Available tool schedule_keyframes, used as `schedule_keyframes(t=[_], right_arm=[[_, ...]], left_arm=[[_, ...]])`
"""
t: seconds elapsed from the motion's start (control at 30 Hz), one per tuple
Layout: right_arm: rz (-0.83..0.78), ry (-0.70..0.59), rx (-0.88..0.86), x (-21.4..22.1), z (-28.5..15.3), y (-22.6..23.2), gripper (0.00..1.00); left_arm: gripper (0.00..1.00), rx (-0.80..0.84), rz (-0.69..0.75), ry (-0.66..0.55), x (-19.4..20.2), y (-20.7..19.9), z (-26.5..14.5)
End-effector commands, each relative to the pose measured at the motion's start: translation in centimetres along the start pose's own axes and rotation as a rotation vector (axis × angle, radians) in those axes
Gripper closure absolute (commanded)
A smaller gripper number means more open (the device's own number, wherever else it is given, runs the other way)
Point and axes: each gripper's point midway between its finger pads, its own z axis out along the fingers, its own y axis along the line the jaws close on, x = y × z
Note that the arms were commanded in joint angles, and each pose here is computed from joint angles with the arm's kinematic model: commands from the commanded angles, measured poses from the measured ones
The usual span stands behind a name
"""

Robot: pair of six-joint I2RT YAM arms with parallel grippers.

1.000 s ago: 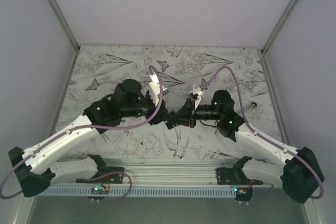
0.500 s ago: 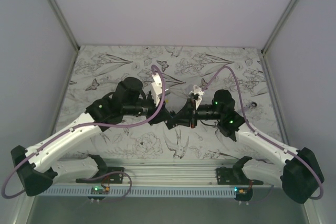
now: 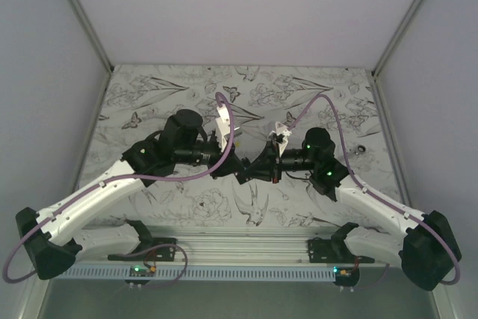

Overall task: Snap on the fuse box
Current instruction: Pick up the fuse from the center of the board.

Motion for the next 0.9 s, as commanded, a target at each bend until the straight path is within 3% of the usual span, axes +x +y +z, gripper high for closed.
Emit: schedule_keyframes(t=[0.0, 0.23, 0.4, 0.53, 0.73, 0.87], right_arm=[[-0.047, -0.039, -0.008, -1.6, -0.1, 0.2, 1.0], [-0.049, -0.041, -0.01, -1.6, -0.2, 0.3, 1.0], [-0.045, -0.037, -0.006, -1.4, -0.1, 0.1, 1.0], [-0.043, -0.04, 0.007, -1.4, -0.2, -0.1, 1.0], [0.002, -0.021, 0.162, -0.5, -0.7, -3.0, 0.66], [0.069, 0.023, 0.357, 1.0, -1.8, -6.9, 0.62]], left_arm=[[0.83, 0.057, 0.015, 0.01, 0.4, -0.6, 0.4], [0.84, 0.076, 0.014, 0.021, 1.0, -0.8, 0.4], [1.0, 0.089, 0.022, 0.013, 0.9, -1.1, 0.2], [1.0, 0.094, 0.024, 0.008, 0.9, -1.3, -0.1], [1.0, -0.031, -0.029, 0.012, 1.4, 0.7, -0.1], [1.0, -0.153, -0.122, 0.019, 2.2, 2.9, -0.1]])
